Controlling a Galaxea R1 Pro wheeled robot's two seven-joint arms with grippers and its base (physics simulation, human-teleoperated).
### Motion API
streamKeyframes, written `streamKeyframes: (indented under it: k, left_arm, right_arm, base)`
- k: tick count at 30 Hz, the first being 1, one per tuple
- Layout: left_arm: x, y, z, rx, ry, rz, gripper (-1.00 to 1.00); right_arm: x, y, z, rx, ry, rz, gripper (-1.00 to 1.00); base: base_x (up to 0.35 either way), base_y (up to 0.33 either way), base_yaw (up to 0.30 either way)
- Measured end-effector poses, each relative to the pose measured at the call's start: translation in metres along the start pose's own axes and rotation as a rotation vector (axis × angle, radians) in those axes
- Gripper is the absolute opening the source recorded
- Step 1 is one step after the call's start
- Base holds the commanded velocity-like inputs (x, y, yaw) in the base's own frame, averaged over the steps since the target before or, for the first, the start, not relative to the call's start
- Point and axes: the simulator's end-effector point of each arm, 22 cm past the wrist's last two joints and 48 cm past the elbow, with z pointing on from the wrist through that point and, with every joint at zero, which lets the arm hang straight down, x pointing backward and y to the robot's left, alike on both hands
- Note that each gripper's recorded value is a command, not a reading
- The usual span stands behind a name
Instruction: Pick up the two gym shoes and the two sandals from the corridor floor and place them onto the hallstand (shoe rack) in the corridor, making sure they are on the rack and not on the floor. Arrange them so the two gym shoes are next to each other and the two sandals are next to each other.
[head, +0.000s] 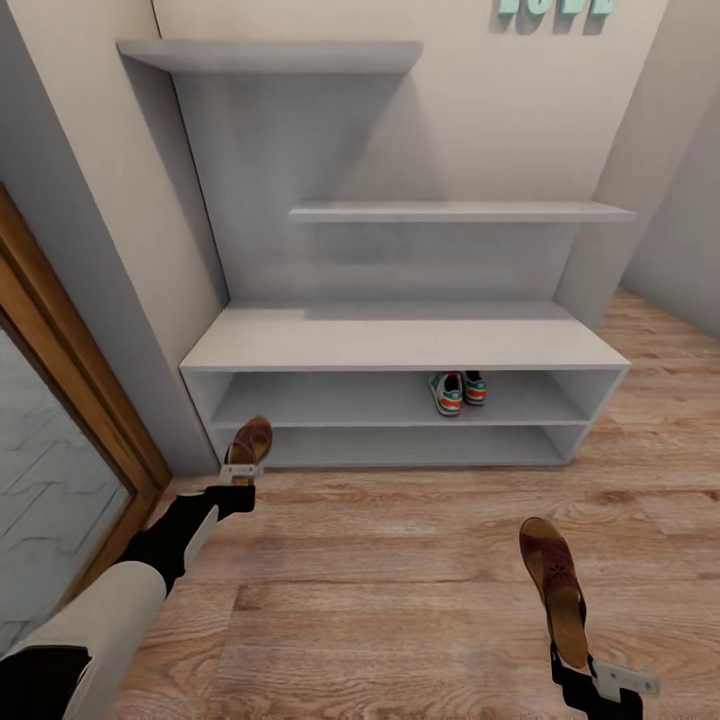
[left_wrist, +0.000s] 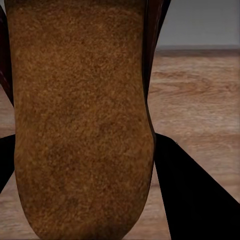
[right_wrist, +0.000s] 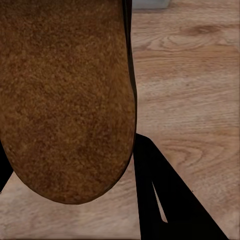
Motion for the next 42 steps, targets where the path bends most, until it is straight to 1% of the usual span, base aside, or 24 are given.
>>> streamKeyframes:
  k: [11, 21, 24, 25, 28, 34, 35, 36, 40, 42]
  left_arm:
    - [0.029, 0.001, 0.020, -0.002, 0.017, 0.000, -1.00]
    - [0.053, 0.005, 0.037, -0.009, 0.026, 0.012, -1.00]
    - [0.053, 0.006, 0.037, -0.013, 0.025, 0.015, -1.00]
    - [0.049, 0.006, 0.036, -0.013, 0.017, 0.017, -1.00]
    - [0.039, 0.006, 0.034, -0.013, -0.010, 0.024, -1.00]
    - [0.029, 0.009, 0.032, -0.019, -0.031, 0.026, -1.00]
    - [0.035, 0.017, 0.032, -0.034, -0.025, 0.022, -1.00]
    - [0.039, 0.023, 0.032, -0.046, -0.022, 0.018, -1.00]
    - [0.036, 0.021, 0.032, -0.042, -0.040, 0.017, -1.00]
    - [0.034, 0.022, 0.031, -0.053, -0.047, 0.016, -1.00]
  right_arm:
    - [0.030, 0.001, 0.009, 0.002, 0.014, -0.005, -1.00]
    - [0.056, 0.003, 0.017, 0.003, 0.024, -0.008, -1.00]
    - [0.056, 0.003, 0.017, 0.003, 0.025, -0.009, -1.00]
    - [0.056, 0.003, 0.017, 0.004, 0.026, -0.008, -1.00]
    - [0.057, 0.003, 0.017, 0.002, 0.025, -0.011, -1.00]
    - [0.056, 0.004, 0.017, 0.000, 0.024, -0.012, -1.00]
    - [0.059, 0.008, 0.016, -0.008, 0.030, -0.014, -1.00]
    - [0.059, 0.009, 0.016, -0.009, 0.029, -0.014, -1.00]
    - [0.059, 0.009, 0.016, -0.007, 0.029, -0.012, -1.00]
    - [0.059, 0.012, 0.015, -0.011, 0.030, -0.009, -1.00]
  base:
    - [0.000, 0.000, -0.021]
    - [0.000, 0.000, -0.220]
    - [0.000, 0.000, -0.260]
    - [0.000, 0.000, -0.191]
    - [0.000, 0.000, -0.070]
    - [0.000, 0.000, -0.016]
    - [0.000, 0.000, 0.000]
    - [0.000, 0.000, 0.000]
    - [0.000, 0.000, 0.000]
    - [0.000, 0.000, 0.000]
